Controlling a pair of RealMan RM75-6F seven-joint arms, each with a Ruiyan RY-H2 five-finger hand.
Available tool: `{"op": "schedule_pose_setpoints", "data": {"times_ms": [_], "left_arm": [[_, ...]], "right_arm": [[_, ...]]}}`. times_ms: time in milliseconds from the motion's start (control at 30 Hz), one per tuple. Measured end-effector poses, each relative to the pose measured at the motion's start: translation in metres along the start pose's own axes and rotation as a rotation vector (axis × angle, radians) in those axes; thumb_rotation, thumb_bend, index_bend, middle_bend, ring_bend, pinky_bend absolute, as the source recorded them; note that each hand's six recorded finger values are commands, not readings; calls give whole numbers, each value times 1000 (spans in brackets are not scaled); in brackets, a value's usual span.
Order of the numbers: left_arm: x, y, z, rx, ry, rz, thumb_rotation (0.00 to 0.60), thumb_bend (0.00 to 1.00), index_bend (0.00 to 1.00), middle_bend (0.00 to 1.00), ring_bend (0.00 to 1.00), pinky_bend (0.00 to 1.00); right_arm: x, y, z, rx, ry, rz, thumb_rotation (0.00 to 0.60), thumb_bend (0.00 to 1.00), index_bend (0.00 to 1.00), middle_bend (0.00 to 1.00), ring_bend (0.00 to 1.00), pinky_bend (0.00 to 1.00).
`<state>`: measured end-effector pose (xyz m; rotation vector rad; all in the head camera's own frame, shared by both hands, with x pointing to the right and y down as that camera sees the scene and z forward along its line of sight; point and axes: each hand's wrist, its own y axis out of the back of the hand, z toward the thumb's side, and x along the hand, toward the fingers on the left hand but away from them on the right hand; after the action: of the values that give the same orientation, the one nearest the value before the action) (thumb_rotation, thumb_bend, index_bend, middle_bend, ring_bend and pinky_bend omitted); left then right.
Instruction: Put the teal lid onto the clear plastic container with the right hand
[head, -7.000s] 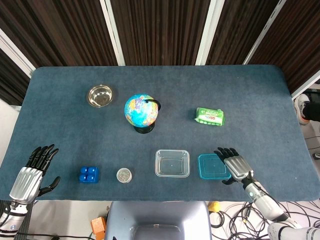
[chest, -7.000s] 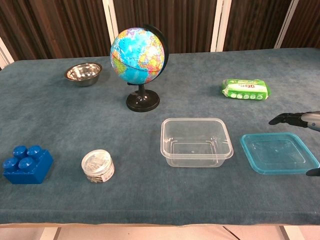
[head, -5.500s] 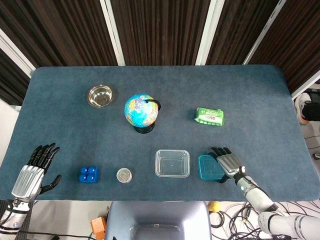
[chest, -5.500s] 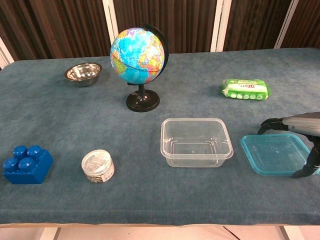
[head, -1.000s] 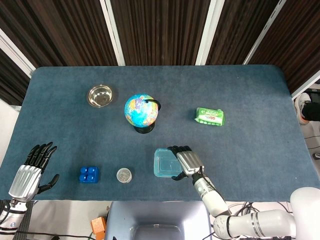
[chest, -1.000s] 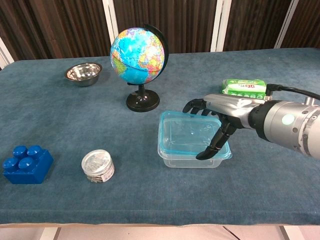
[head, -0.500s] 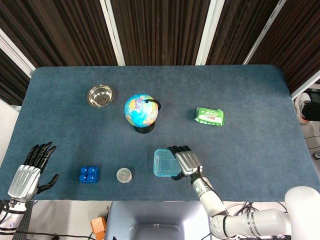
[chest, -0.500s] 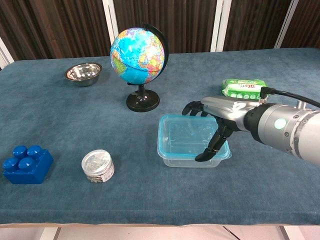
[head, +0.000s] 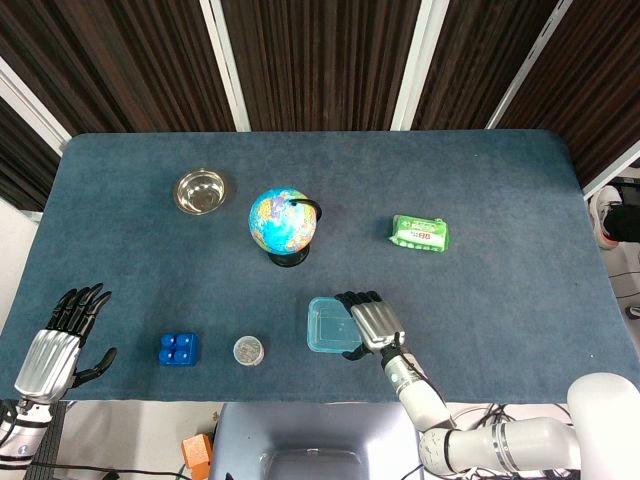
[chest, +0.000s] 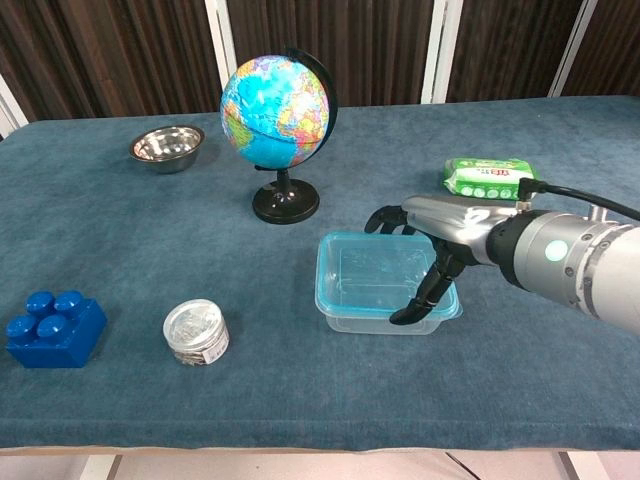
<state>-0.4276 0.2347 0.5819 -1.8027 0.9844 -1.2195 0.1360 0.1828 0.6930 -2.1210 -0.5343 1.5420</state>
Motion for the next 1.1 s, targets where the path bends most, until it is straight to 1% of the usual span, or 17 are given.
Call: {"op": "schedule_pose_setpoints", "data": {"times_ms": [67,100,233,367,567,667,933,1100], "left_arm": [[0,0,0,0,0,1,600,311,0,0,0,4],[0,0,0,-1,0,1,600,312,0,0,0,4],[0,0,0,-2,-1,1,600,312,0,0,0,3],[0,1,-1,-6,-1,2,600,311,0,0,0,4],[0,1,0,-9,-3,2,600,310,0,0,0,4],[0,1,0,-10,-8,2,600,309,0,0,0,4],[0,2,0,-13,-8,6,600,310,0,0,0,3],[0,3,-1,-13,-4,8,600,311,0,0,0,4]], "right_arm": [[0,-1,0,10,0,13,600,92,421,235,90,121],[1,-1,0,16,2,16,600,94,388,218,81,115],[1,-1,0,40,2,28,600,95,297,166,48,92],[2,0,0,65,1,34,600,97,181,111,8,65],[3,1,0,92,-1,38,600,94,33,33,0,26],[3,2,-1,116,-3,37,600,97,0,6,0,5],[4,7,-1,137,-3,20,600,94,0,0,0,0],[6,9,-3,173,-5,12,600,94,0,0,0,0]]}}
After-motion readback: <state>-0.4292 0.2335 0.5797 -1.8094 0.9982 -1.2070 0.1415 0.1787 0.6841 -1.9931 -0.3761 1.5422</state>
